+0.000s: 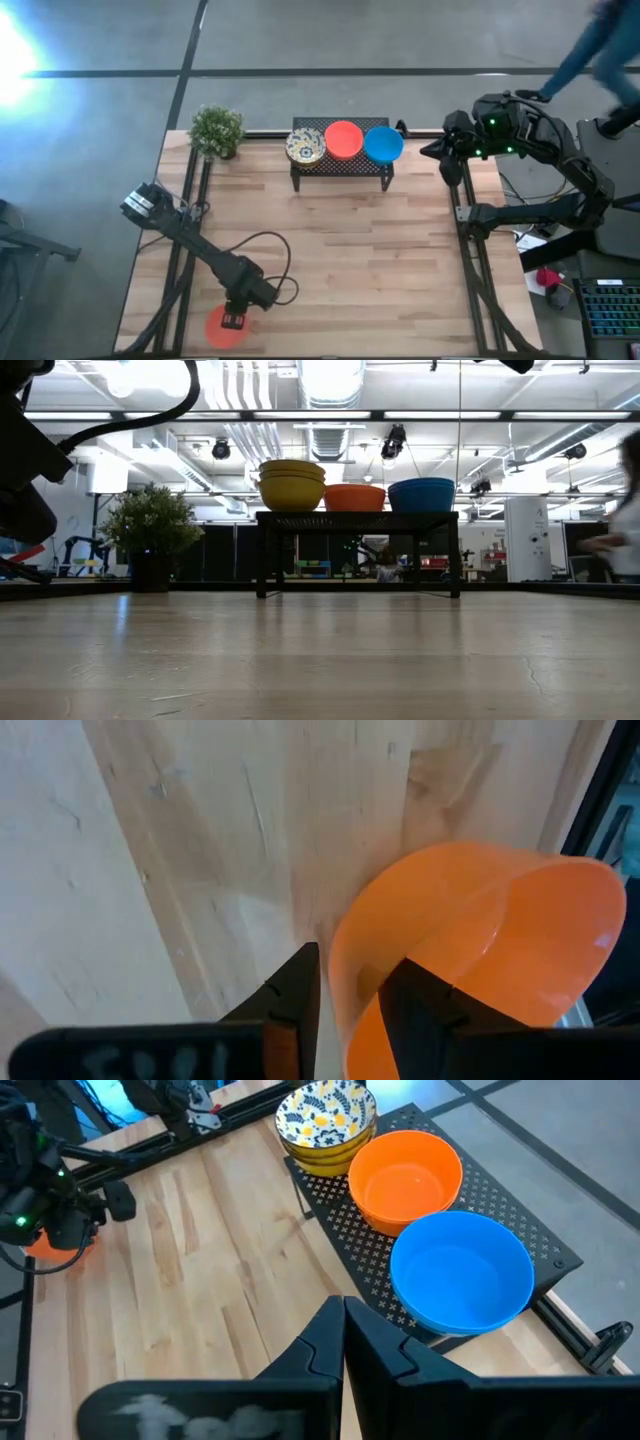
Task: Pick & Place Mini bowls
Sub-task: Stack the orange bowl on the orange bowl on the shelf
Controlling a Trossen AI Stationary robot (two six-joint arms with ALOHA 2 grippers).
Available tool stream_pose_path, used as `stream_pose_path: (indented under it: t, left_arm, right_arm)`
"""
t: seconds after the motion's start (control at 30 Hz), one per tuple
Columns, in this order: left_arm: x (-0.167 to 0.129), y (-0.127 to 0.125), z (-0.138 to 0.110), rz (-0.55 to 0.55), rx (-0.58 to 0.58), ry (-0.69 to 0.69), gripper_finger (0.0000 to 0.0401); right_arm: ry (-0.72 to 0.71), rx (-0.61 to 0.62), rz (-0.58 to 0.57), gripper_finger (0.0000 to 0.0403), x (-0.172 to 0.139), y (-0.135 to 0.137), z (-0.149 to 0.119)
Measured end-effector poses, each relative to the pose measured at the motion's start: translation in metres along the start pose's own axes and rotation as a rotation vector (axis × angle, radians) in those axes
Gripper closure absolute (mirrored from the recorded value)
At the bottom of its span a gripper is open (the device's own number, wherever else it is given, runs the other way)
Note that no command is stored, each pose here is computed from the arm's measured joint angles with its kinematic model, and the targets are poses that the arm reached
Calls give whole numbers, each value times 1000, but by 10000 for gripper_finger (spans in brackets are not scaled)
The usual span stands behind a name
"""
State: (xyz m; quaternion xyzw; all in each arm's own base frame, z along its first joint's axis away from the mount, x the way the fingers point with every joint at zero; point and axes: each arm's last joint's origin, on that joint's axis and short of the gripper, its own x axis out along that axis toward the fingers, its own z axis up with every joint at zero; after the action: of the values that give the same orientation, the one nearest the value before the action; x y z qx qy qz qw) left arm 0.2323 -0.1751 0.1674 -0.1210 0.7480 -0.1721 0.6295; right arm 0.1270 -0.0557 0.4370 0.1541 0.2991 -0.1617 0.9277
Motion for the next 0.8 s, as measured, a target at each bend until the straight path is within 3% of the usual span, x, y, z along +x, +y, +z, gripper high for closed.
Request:
stream_pose_path:
  t: [0.23,0.47,0.8]
  left_arm:
    - [1,0,1,-5,1,-8,314]
    - [1,-1,1,-20,-3,-9,393]
    - [-21,-9,4,-76,-9,-92,399]
  right_arm:
    - [-2,4,1,394,-1,0,0]
    - [-2,7,1,394,-1,0,0]
    - [-28,21,4,394,-2,0,2]
